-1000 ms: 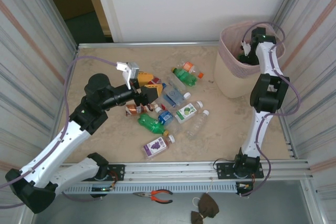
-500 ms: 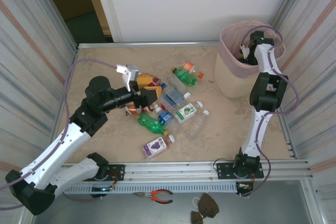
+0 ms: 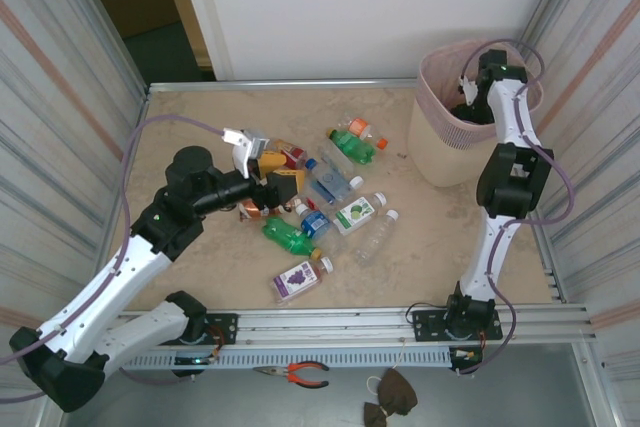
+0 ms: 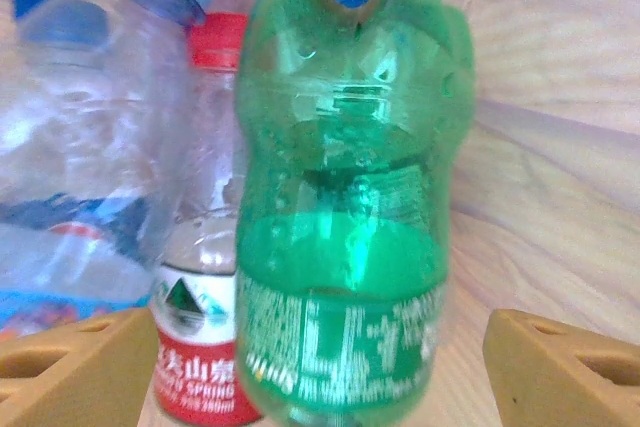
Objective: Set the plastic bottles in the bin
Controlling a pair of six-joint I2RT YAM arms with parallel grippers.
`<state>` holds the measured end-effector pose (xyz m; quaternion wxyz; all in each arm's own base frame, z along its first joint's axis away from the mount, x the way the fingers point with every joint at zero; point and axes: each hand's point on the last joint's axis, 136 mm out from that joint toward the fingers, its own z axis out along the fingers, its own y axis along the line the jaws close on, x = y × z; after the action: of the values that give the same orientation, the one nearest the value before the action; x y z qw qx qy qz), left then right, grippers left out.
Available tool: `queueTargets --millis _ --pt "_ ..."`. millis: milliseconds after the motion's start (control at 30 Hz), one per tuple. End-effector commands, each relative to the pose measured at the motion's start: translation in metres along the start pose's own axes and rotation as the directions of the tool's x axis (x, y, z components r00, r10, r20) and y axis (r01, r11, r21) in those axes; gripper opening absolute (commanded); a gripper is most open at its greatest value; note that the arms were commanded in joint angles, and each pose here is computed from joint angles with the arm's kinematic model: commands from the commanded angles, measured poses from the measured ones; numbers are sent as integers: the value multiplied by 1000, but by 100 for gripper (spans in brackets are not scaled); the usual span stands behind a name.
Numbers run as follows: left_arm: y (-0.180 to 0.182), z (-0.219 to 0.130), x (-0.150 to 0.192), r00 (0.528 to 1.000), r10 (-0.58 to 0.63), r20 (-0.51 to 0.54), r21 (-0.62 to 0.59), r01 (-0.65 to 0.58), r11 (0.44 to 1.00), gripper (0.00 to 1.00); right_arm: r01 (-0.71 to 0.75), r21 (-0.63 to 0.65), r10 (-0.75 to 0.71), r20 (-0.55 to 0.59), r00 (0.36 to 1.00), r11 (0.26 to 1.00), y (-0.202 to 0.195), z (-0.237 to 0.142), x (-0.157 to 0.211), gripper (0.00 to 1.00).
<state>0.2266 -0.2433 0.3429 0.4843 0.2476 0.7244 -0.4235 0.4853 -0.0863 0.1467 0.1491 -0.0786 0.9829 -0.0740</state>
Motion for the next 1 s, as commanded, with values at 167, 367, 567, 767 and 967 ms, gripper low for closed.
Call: queueTargets --millis 167,367,567,767,967 --pt "1 -7 9 995 56 -87 -22 -58 998 73 -37 32 31 170 985 999 -1 -92 -14 84" --pt "5 -5 38 972 79 -220 -48 -91 995 73 -65 -4 64 265 962 998 9 -133 -17 84" --pt "2 0 72 927 119 -356 -41 -143 989 73 -94 -83 118 375 920 992 25 -173 -21 84" --pt "1 1 119 817 170 -550 -48 -234 971 73 -111 -173 182 475 861 979 41 -215 -20 83" --pt "-6 -3 167 680 189 -709 -24 -290 957 73 -52 -243 184 558 809 969 68 -250 -11 84"
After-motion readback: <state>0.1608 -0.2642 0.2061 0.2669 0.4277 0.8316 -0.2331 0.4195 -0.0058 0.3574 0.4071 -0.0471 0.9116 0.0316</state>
